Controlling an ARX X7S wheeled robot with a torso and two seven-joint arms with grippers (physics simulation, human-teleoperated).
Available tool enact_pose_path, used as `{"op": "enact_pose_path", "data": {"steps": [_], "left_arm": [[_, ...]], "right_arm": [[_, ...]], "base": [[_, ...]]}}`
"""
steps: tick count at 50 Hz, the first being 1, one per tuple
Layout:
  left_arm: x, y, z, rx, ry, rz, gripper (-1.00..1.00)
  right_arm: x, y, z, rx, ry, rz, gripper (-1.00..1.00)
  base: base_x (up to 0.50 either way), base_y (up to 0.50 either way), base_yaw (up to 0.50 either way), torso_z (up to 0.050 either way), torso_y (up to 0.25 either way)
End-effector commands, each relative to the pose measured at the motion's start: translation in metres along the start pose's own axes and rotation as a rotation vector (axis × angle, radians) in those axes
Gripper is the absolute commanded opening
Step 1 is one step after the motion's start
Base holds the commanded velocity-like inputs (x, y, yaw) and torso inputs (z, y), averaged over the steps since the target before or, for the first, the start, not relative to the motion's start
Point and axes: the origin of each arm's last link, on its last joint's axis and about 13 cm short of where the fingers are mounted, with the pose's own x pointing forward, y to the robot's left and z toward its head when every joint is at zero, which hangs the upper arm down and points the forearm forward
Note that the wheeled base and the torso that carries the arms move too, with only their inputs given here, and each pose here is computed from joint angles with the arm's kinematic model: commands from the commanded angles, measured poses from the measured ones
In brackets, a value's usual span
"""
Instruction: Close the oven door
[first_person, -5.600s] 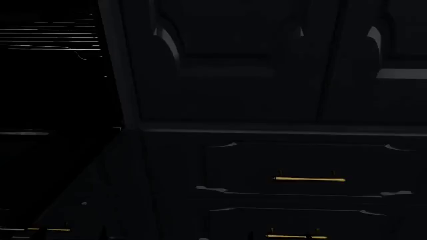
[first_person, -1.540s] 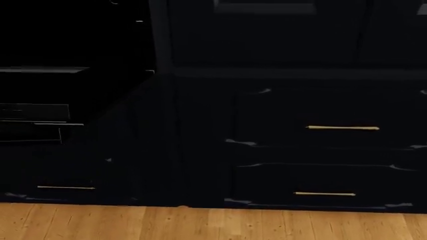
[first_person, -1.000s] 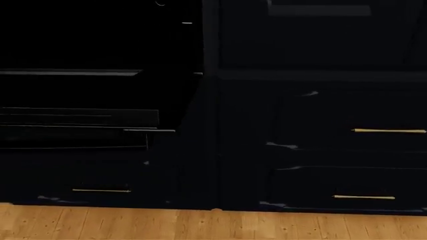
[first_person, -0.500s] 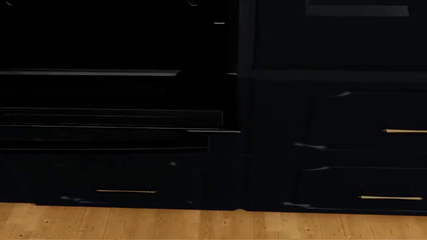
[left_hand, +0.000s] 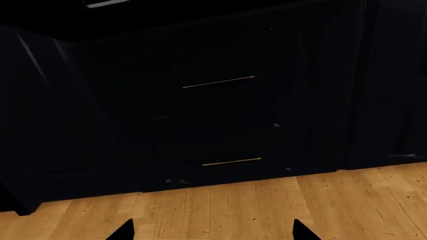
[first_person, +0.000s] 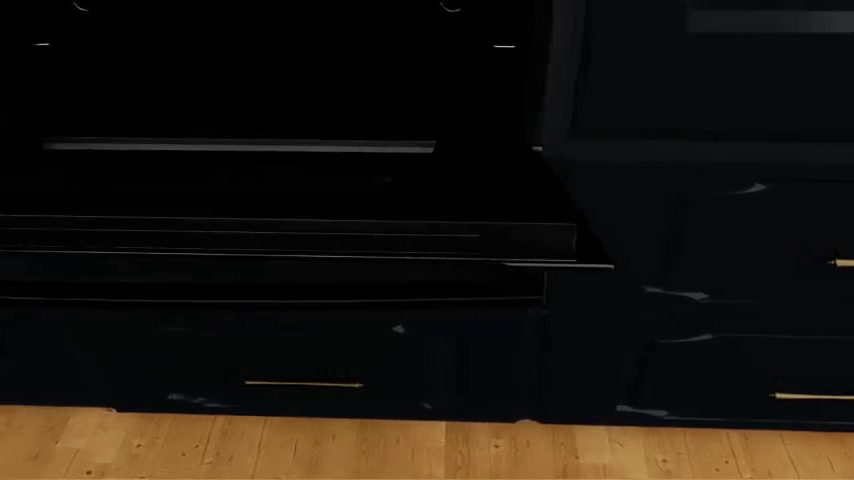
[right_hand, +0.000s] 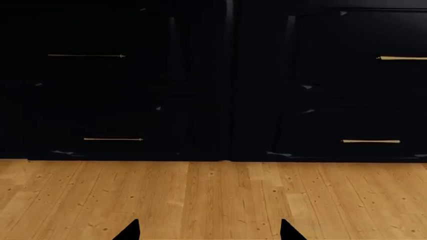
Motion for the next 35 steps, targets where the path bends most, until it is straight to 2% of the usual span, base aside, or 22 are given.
{"op": "enact_pose_path", "data": {"steps": [1, 22, 35], "left_arm": [[0.0, 0.0, 0.0005, 0.001, -0.002, -0.002, 1.0], [-0.001, 0.0006, 0.0004, -0.001, -0.005, 0.004, 1.0], [-0.0001, -0.0005, 0.0015, 0.005, -0.009, 0.0, 1.0]], "right_arm": [[0.0011, 0.0001, -0.0004, 0.005, 0.0, 0.002, 1.0], [0.0004, -0.0001, -0.0023, 0.021, -0.01, -0.003, 1.0], [0.0007, 0.0003, 0.0003, 0.023, -0.01, 0.004, 1.0]], "base": [[0.0, 0.27, 0.0, 0.0, 0.0], [0.07, 0.27, 0.0, 0.0, 0.0], [0.13, 0.15, 0.0, 0.0, 0.0]]}}
